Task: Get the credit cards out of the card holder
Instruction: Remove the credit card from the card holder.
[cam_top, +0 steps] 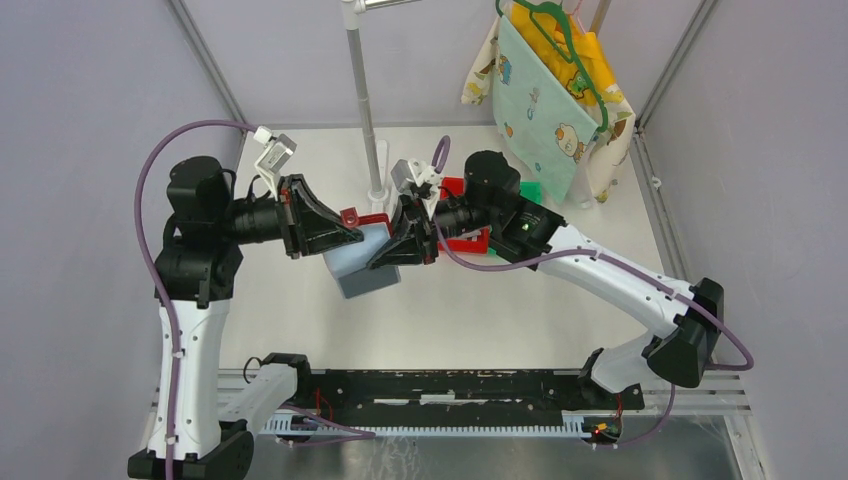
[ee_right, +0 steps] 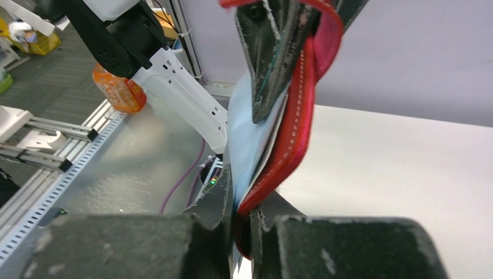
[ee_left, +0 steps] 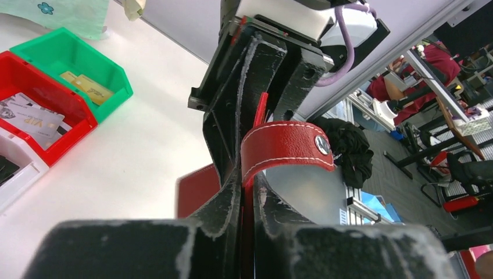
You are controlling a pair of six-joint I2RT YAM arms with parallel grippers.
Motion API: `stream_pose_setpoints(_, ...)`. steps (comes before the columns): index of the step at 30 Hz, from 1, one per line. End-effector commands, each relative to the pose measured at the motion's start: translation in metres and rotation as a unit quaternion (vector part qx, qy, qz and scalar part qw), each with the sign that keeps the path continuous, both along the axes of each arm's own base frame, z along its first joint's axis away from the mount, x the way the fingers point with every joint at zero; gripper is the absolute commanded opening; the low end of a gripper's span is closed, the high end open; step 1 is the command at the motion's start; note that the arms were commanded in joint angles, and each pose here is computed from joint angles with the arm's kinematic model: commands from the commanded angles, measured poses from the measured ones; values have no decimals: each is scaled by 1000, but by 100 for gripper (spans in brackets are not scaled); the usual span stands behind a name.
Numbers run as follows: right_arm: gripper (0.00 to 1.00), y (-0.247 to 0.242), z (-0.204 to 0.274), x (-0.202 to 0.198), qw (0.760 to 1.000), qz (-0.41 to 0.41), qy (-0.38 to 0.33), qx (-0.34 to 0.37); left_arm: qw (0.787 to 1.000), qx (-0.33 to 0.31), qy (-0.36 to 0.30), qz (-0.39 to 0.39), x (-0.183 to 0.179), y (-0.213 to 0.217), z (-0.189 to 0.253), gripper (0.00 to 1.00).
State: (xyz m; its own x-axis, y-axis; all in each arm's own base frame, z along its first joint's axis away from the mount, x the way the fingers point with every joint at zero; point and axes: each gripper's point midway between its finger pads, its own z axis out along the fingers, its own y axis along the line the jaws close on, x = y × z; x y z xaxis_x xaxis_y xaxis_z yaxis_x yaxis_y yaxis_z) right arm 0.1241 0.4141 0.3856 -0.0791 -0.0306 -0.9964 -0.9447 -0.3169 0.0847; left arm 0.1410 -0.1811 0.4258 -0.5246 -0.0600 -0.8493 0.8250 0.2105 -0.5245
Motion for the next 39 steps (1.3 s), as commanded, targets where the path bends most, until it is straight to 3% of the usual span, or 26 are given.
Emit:
stream_pose_setpoints(1, 1, -2, 23, -10, 999, 15, 6, 42, 998, 18, -51, 9, -1, 3, -4, 29)
stream_pose_setpoints(7, 0, -4, 34, -1, 997, -24, 30, 62, 997, 48, -55, 41, 10, 8, -24, 96)
stream_pose_setpoints(8, 0, -6, 38, 0, 996, -29, 36, 71, 996, 50, -52, 42, 10, 8, -26, 99)
stream_pose_setpoints(13, 0, -23, 55, 14, 985, -64, 97, 127, 996, 56, -60, 38, 3, 9, -31, 100)
stream_pose_setpoints(21, 0, -53, 80, 19, 946, -62, 202, 245, 999, 35, -28, 11, -11, 5, -40, 98)
stream_pose_setpoints(28, 0, -63, 92, 18, 919, -29, 262, 294, 999, 23, -41, -6, -19, 4, -34, 82)
stream_pose_setpoints(34, 0, -65, 91, 15, 910, -10, 291, 294, 997, 26, -74, -14, -21, 4, -32, 58)
stream_pose_setpoints(39, 0, -61, 85, 12, 914, -3, 298, 275, 995, 30, -93, -10, -18, 4, -28, 54)
